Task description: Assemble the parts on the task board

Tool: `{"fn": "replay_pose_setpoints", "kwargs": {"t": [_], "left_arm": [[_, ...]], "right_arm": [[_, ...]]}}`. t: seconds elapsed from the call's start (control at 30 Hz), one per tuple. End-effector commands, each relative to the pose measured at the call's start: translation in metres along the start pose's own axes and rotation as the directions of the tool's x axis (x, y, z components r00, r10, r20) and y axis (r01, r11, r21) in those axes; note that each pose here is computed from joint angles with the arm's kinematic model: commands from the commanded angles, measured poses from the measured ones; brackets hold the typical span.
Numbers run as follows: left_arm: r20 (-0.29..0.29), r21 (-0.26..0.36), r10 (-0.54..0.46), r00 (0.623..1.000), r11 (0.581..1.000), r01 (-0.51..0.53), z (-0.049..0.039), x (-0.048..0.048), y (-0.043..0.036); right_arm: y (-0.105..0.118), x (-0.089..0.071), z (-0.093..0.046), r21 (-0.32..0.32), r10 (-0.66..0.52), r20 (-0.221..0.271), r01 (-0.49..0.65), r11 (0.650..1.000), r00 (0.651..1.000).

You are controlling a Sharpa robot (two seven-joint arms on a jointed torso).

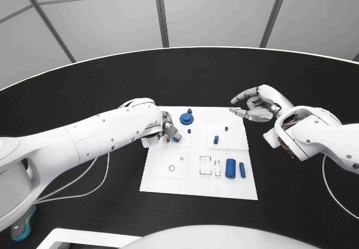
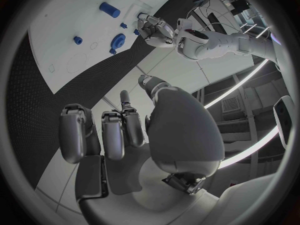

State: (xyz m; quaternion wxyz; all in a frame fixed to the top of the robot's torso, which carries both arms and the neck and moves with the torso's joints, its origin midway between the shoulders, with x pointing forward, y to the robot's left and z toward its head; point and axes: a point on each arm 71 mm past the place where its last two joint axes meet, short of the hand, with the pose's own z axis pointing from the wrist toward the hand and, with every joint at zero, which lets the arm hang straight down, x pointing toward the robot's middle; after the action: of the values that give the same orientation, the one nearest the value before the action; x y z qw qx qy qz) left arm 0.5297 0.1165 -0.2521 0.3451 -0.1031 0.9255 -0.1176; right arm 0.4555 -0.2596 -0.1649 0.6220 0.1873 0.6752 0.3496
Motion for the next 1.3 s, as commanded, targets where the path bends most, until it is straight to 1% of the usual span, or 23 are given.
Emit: {"fn": "replay_pose_setpoints", "kwargs": {"t": [0.03,0.43,0.83,1.3], "left_arm": [[-0.001,-0.001,-0.008,1.0,1.0,0.008,0.0001,-0.0001,0.0003],[-0.01,-0.002,-0.029,1.0,1.0,0.029,0.0004,-0.0001,0.0015],[-0.032,-0.001,-0.044,0.999,0.999,0.044,-0.0002,0.0011,0.0031],[-0.019,-0.01,-0.058,0.998,0.998,0.057,-0.0003,-0.0008,0.0061]], "right_arm": [[0.0,0.0,0.0,0.0,0.0,0.0,0.0,1.0,1.0],[-0.0005,-0.0001,0.0001,0.002,-0.001,-0.002,0.001,1.0,1.0],[-0.001,-0.0004,-0.0003,0.004,-0.001,-0.003,0.001,1.0,1.0],[-0.001,-0.0005,-0.0006,0.005,-0.001,-0.004,0.001,1.0,1.0]]}}
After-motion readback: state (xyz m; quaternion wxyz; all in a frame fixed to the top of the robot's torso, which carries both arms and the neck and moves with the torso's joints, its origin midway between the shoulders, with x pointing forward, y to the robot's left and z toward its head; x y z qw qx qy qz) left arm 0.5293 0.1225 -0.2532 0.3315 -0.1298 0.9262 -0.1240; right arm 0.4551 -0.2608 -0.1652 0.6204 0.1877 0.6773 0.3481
